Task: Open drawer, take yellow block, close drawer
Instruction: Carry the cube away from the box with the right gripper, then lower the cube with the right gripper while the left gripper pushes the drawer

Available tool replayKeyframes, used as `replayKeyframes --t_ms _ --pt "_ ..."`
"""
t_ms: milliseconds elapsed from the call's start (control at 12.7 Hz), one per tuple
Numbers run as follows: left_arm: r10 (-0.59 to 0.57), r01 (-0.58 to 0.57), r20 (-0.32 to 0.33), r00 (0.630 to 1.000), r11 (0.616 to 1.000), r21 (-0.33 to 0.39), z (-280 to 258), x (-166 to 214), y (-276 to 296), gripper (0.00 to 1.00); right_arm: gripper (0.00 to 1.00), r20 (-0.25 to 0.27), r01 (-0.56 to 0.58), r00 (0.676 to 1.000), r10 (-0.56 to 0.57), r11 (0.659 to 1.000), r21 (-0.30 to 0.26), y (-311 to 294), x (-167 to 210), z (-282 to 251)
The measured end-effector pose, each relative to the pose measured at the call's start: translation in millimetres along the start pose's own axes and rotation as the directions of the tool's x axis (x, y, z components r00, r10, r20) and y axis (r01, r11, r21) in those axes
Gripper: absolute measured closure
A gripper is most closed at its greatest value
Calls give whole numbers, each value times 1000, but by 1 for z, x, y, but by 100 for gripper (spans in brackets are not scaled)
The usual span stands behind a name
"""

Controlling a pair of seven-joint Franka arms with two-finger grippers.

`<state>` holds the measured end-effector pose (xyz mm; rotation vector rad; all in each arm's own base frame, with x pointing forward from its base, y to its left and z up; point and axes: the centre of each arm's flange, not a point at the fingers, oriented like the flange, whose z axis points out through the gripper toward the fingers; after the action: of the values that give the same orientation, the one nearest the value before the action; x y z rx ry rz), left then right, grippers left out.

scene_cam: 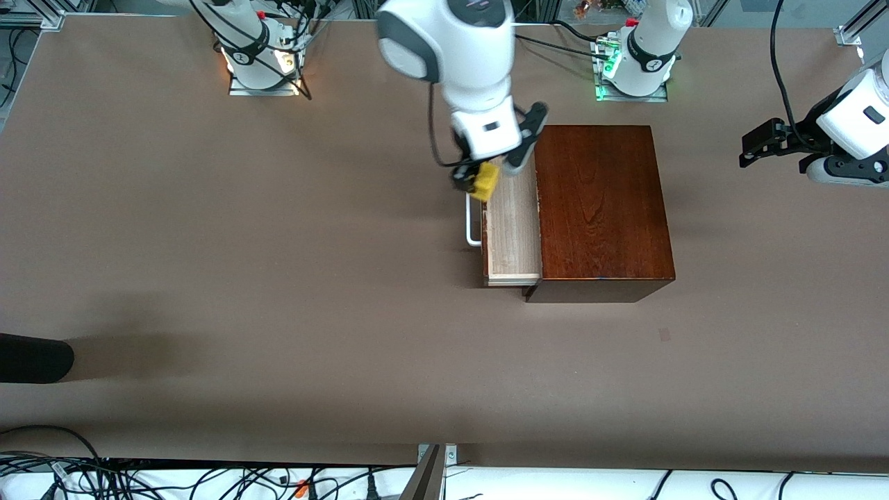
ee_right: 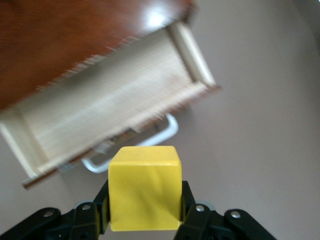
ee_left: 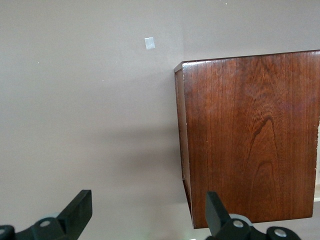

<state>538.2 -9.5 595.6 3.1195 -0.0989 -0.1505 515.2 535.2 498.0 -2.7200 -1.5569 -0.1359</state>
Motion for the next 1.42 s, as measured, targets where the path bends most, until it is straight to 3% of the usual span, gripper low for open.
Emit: replayKeyframes --t_ms 316,474,791,949,1107,1423 --pt "2 -2 -1 1000 1000 0 0 0 1 0 44 21 -104 994 103 993 47 164 -70 -11" --pt "4 -4 -1 1000 1000 0 0 0 2 0 44 49 -138 990 135 988 63 213 -108 -22" --pt "17 -17 5 1000 1000 -11 0 0 10 0 44 125 -257 961 248 964 65 266 -176 -59" --pt "56 -53 68 996 998 -45 6 -7 32 0 44 154 -302 944 291 952 51 282 -199 -67" --pt "138 -128 134 981 988 -84 17 -12 74 0 44 169 -348 927 335 936 48 289 -218 -62" --pt "347 -331 188 919 937 -114 62 -2 194 0 44 189 -475 868 459 878 50 317 -285 -5"
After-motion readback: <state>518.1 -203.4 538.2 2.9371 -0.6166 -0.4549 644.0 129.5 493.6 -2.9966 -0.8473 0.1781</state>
